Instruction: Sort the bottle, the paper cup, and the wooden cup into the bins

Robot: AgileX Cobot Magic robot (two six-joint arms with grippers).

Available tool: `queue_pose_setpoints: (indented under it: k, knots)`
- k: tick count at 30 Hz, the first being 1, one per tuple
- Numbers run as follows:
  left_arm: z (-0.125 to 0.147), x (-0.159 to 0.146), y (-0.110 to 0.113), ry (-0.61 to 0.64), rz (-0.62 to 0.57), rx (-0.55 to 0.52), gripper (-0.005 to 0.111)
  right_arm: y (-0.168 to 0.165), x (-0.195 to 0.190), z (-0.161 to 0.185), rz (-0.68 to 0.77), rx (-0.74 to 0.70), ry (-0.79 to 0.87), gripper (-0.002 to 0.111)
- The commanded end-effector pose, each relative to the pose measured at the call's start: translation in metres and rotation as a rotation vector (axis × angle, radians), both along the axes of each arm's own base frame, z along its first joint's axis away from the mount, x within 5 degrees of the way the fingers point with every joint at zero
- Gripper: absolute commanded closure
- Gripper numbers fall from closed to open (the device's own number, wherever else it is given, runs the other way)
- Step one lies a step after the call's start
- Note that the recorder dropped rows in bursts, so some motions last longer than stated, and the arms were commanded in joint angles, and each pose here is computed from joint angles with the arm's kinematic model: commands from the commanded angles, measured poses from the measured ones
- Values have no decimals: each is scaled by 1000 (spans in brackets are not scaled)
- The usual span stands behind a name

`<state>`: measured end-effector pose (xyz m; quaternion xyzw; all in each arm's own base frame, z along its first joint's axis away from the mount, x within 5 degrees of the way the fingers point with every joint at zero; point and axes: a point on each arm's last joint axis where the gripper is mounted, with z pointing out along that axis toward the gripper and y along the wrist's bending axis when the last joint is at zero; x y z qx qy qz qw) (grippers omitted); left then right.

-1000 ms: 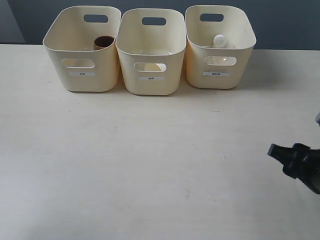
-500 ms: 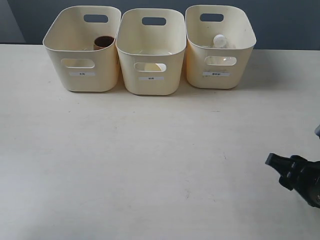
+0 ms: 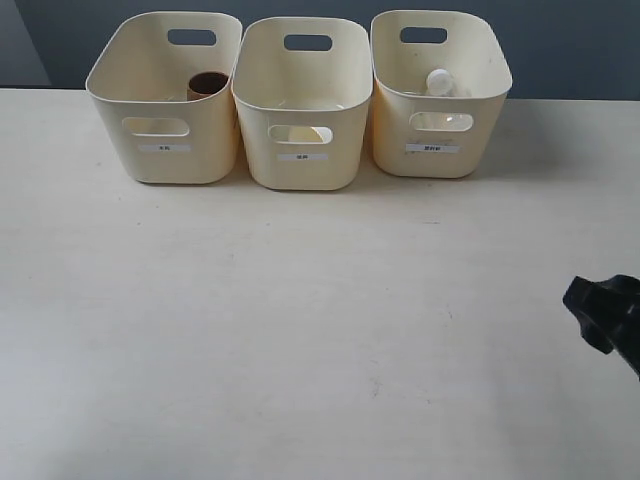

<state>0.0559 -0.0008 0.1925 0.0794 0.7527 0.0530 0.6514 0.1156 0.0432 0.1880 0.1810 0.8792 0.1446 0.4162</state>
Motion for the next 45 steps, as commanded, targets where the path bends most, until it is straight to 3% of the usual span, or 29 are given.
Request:
queue_pose_setpoints:
  k: [1,6,12,23,33,45]
  knots:
    - [0,0,0,-9,-3,-2,107,-13,-18,-9,35,15,-67,53]
    - [0,0,0,-9,-3,-2,107,-25,-34,-18,34,80,-155,53]
    - [0,0,0,-9,-3,-2,107,-32,-42,-5,46,149,-315,53]
    - [0,0,0,-8,-3,-2,107,-39,-57,4,149,88,-508,53]
    - [0,0,0,-9,-3,-2,107,-46,-58,0,20,70,-466,53]
    - [0,0,0,-9,-3,-2,107,-46,-58,0,23,73,-465,53]
